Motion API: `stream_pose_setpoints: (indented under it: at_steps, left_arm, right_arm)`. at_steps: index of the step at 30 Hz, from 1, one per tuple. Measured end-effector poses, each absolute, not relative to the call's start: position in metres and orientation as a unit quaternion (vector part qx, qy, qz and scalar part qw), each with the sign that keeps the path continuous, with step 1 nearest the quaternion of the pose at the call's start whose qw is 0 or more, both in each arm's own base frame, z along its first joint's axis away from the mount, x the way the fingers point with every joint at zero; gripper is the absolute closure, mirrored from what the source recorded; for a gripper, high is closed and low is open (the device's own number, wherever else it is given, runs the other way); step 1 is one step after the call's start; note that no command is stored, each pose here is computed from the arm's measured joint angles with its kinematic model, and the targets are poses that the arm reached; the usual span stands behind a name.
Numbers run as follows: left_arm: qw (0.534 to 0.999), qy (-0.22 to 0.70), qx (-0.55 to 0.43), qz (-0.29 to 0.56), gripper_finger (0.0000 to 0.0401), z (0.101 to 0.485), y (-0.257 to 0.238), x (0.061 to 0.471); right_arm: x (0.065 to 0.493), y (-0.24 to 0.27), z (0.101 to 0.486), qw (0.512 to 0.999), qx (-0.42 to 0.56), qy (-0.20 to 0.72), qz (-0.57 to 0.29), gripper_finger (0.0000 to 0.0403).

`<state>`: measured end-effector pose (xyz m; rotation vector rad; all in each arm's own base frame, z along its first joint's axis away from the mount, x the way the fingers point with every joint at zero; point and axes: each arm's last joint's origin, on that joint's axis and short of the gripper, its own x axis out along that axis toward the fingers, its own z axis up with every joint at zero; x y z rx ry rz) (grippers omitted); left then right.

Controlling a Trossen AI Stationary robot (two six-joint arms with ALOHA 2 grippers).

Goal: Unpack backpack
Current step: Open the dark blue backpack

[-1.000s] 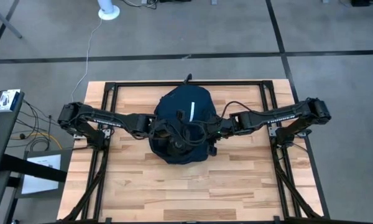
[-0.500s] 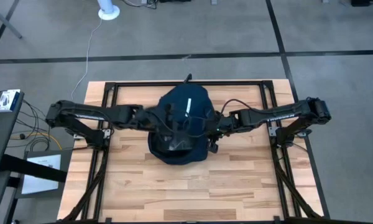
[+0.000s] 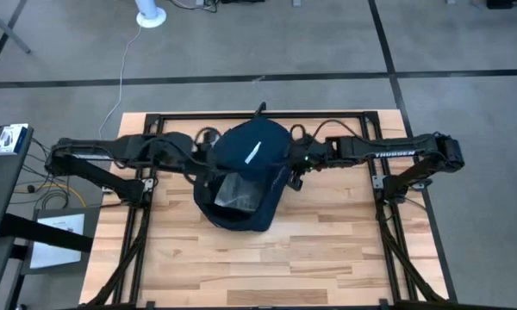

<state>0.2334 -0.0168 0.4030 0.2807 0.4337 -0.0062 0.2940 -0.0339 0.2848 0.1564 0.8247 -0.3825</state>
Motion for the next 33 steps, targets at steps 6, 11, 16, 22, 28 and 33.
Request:
stream_pose_setpoints:
  at_steps: [6, 11, 16, 22, 28, 33]
  left_arm:
    - [0.975, 0.197, 0.107, 0.003, 0.0401, 0.416, -0.015, 0.204]
    - [0.979, 0.180, 0.094, -0.004, 0.0401, 0.424, -0.018, 0.186]
    - [0.979, 0.180, 0.097, -0.006, 0.0401, 0.424, -0.020, 0.184]
    - [0.971, 0.212, 0.113, -0.002, 0.0401, 0.414, -0.021, 0.200]
    - [0.958, 0.250, 0.138, 0.020, 0.0401, 0.402, -0.020, 0.214]
    - [0.953, 0.258, 0.146, 0.058, 0.0401, 0.399, -0.012, 0.222]
  right_arm:
    - [0.282, -0.048, 0.285, 0.878, 0.078, 0.424, -0.207, 0.0403]
    - [0.279, -0.057, 0.285, 0.869, 0.062, 0.428, -0.241, 0.0403]
    - [0.280, -0.065, 0.287, 0.869, 0.048, 0.414, -0.266, 0.0402]
    - [0.280, -0.058, 0.285, 0.867, 0.046, 0.424, -0.257, 0.0359]
    - [0.275, -0.032, 0.307, 0.896, 0.021, 0.390, -0.212, 0.0279]
    - [0.286, 0.004, 0.345, 0.961, -0.015, 0.243, -0.129, 0.0222]
